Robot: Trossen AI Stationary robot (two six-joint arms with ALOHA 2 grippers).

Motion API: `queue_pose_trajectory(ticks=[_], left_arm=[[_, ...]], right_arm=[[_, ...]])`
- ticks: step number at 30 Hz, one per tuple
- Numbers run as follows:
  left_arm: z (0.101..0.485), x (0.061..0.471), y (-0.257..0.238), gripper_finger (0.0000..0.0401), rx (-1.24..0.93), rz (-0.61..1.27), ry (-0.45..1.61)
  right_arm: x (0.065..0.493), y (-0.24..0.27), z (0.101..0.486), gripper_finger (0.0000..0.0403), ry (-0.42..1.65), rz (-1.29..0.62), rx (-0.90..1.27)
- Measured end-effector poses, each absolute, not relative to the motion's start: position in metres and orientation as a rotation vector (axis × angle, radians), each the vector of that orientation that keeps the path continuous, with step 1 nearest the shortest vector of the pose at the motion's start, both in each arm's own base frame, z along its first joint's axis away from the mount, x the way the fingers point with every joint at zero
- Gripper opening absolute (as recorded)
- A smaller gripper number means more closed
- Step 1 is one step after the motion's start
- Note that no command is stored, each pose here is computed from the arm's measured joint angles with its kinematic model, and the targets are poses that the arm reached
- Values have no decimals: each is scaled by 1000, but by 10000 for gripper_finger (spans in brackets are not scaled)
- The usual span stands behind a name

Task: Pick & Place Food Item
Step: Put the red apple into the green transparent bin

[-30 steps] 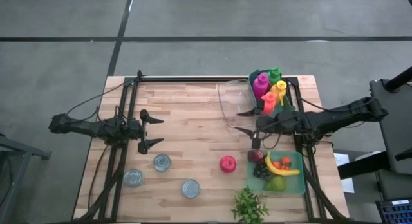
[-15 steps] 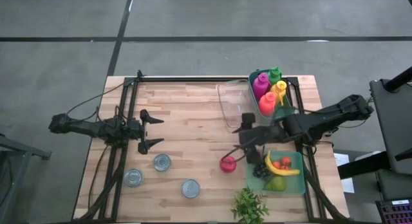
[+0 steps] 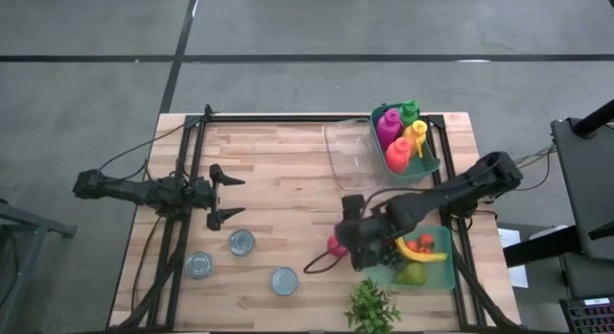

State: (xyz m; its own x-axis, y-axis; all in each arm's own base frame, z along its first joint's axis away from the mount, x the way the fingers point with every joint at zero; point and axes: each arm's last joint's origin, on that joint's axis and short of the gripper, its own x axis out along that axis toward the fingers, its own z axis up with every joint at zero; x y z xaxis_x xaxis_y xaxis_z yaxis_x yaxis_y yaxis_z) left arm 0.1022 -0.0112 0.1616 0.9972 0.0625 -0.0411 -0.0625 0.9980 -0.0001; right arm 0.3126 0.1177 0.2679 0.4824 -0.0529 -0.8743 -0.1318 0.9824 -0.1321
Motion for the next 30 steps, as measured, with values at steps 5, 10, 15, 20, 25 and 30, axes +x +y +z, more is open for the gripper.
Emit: queue_pose_trajectory(ticks=[5, 10, 15, 20, 25, 30], left_arm=[[162, 102, -11, 391, -1, 63, 41], [162, 102, -11, 391, -1, 63, 41], [162, 102, -11, 391, -1, 63, 41], [162, 102, -11, 391, 0, 63, 41], [162, 102, -11, 391, 0, 63, 41], [162, 102, -11, 390, 0, 63, 41]], right_arm=[[317, 126, 259, 239, 1098, 50, -187], [318, 133, 252, 239, 1112, 65, -203], [321, 142, 239, 239, 1146, 89, -216], [325, 147, 224, 239, 1186, 93, -234], [327, 148, 216, 239, 1208, 87, -241], [326, 147, 217, 239, 1208, 43, -223]])
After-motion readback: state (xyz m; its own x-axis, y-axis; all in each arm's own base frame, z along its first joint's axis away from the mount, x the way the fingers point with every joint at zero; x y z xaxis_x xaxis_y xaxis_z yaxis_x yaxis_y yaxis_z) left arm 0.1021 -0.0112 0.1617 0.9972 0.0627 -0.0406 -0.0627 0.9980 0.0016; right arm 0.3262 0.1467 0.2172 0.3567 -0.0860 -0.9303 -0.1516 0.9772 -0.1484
